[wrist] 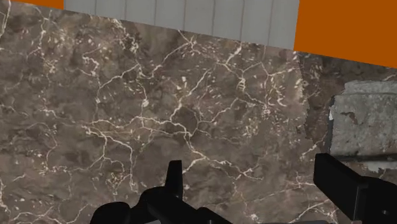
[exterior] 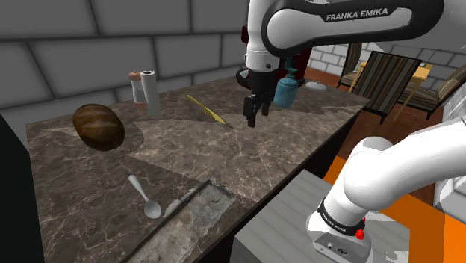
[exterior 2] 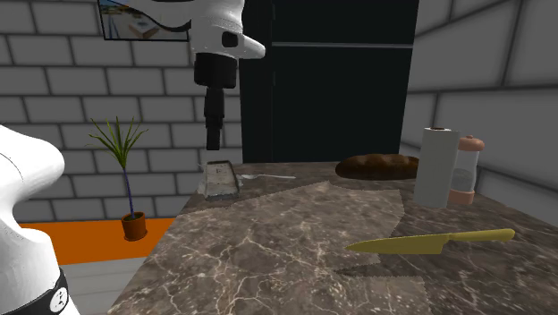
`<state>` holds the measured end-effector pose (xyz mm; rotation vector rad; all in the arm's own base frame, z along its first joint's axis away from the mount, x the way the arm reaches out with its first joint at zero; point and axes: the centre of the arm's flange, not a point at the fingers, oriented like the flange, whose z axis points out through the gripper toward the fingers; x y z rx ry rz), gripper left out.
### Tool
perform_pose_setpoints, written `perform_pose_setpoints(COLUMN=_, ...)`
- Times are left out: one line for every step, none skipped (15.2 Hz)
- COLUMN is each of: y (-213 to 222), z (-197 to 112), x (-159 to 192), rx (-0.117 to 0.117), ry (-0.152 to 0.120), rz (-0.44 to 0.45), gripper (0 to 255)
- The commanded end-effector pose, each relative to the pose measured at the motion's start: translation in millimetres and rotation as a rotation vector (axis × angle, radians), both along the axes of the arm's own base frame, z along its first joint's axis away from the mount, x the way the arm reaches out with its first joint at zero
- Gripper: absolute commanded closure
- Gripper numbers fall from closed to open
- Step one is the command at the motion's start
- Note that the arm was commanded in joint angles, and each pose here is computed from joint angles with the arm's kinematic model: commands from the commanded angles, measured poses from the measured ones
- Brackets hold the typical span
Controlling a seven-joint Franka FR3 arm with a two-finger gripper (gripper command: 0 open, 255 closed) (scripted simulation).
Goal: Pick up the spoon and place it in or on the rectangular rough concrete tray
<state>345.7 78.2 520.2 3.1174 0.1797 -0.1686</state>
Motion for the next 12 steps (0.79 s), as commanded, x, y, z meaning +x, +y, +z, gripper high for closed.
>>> perform_pose_setpoints(y=23, z=-11, x=8, rx=0.012, ry=0.002, rz=-0.014, gripper=0)
perform_pose_setpoints(y=33, z=-17, x=13, rx=0.017, ry=0.004, rz=-0.02, gripper=0)
perform_pose_setpoints(y=43, z=-22, x=18, rx=0.022, ry=0.005, rz=-0.027, gripper=0)
perform_pose_setpoints(y=53, z=-28, x=23, rx=0.027, ry=0.006, rz=-0.033, gripper=0)
perform_pose_setpoints(y=63, z=-33, x=28, rx=0.032, ry=0.007, rz=-0.039, gripper=0)
perform_pose_setpoints(y=74, z=-38, x=33, rx=0.037, ry=0.009, rz=-0.046, gripper=0)
perform_pose_setpoints(y=84, z=-43, x=38, rx=0.042, ry=0.01, rz=-0.052, gripper=0)
perform_pose_setpoints(y=94, z=-48, x=44, rx=0.048, ry=0.011, rz=-0.058, gripper=0)
perform_pose_setpoints(y=104, z=-53, x=49, rx=0.053, ry=0.012, rz=-0.064, gripper=0)
perform_pose_setpoints(y=114, z=-59, x=54, rx=0.058, ry=0.014, rz=-0.071, gripper=0)
perform_pose_setpoints(y=124, z=-64, x=60, rx=0.063, ry=0.015, rz=-0.077, gripper=0)
perform_pose_setpoints(y=135, z=-69, x=65, rx=0.068, ry=0.016, rz=-0.083, gripper=0)
